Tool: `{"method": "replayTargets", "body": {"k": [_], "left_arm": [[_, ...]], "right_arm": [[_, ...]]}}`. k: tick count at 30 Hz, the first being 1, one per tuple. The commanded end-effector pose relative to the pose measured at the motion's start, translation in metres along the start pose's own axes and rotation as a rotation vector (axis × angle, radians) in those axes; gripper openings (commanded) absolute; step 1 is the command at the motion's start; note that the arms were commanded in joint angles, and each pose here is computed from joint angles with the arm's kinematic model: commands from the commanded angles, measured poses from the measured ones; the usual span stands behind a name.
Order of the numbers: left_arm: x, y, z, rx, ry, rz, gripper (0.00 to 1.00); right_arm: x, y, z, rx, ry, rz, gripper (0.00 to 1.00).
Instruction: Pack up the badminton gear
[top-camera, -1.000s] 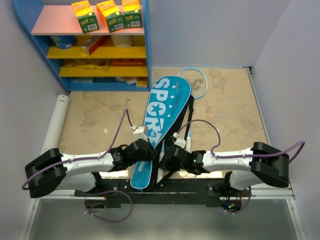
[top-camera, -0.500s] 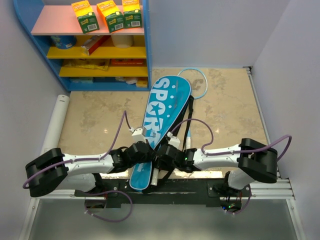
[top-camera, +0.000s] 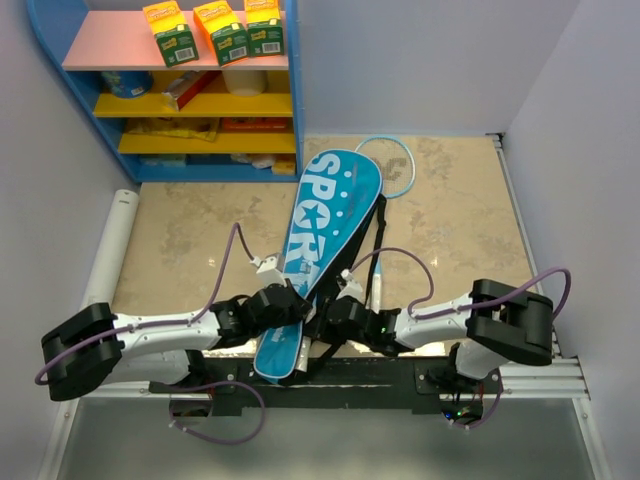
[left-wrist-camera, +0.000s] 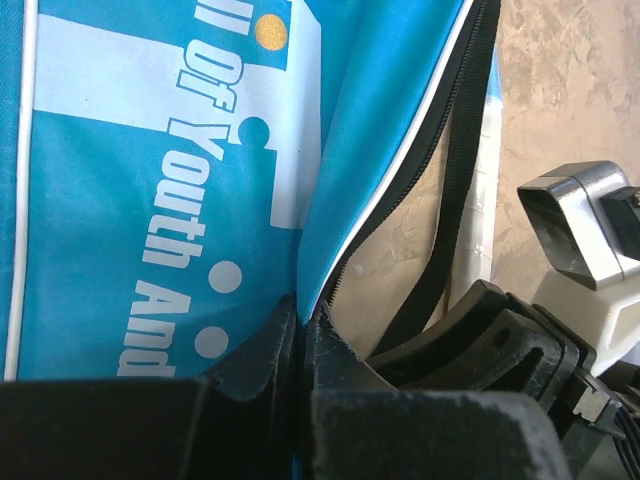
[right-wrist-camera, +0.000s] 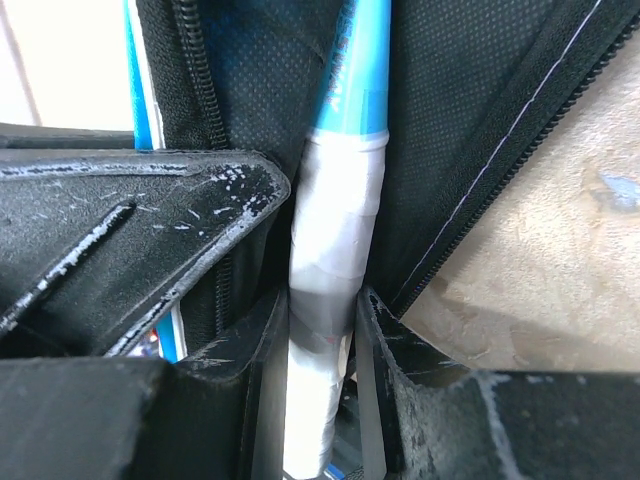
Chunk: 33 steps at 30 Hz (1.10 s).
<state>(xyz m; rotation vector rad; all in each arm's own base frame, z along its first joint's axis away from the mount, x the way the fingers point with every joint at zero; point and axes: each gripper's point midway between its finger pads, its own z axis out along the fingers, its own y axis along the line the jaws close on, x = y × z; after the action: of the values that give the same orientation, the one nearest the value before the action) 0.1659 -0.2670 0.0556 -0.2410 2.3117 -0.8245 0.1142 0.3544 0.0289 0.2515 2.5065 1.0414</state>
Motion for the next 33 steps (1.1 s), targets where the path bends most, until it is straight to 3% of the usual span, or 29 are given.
{"method": "replayTargets", "body": {"k": [1, 8, 11, 22, 33], "left_arm": [[0.009, -0.035, -0.013, 0.095, 0.090, -0.054, 0.00], [0.008, -0.033, -0.014, 0.066, 0.090, -0.047, 0.00], [0.009, -0.026, -0.013, 0.043, 0.088, -0.038, 0.00], [0.020, -0.025, -0.005, 0.041, 0.107, -0.073, 0.00], [0.018, -0.033, -0.015, 0.081, 0.099, -0.074, 0.00]], "right_arm": [[-0.028, 0.051, -0.012, -0.239, -0.119, 0.056, 0.00], [-0.048, 0.069, -0.054, -0.307, -0.171, 0.058, 0.00], [-0.056, 0.062, -0.058, -0.219, -0.200, 0.022, 0.00], [-0.060, 0.052, -0.023, -0.274, -0.268, 0.124, 0.00], [-0.081, 0.075, -0.031, -0.417, -0.354, 0.021, 0.00]]}}
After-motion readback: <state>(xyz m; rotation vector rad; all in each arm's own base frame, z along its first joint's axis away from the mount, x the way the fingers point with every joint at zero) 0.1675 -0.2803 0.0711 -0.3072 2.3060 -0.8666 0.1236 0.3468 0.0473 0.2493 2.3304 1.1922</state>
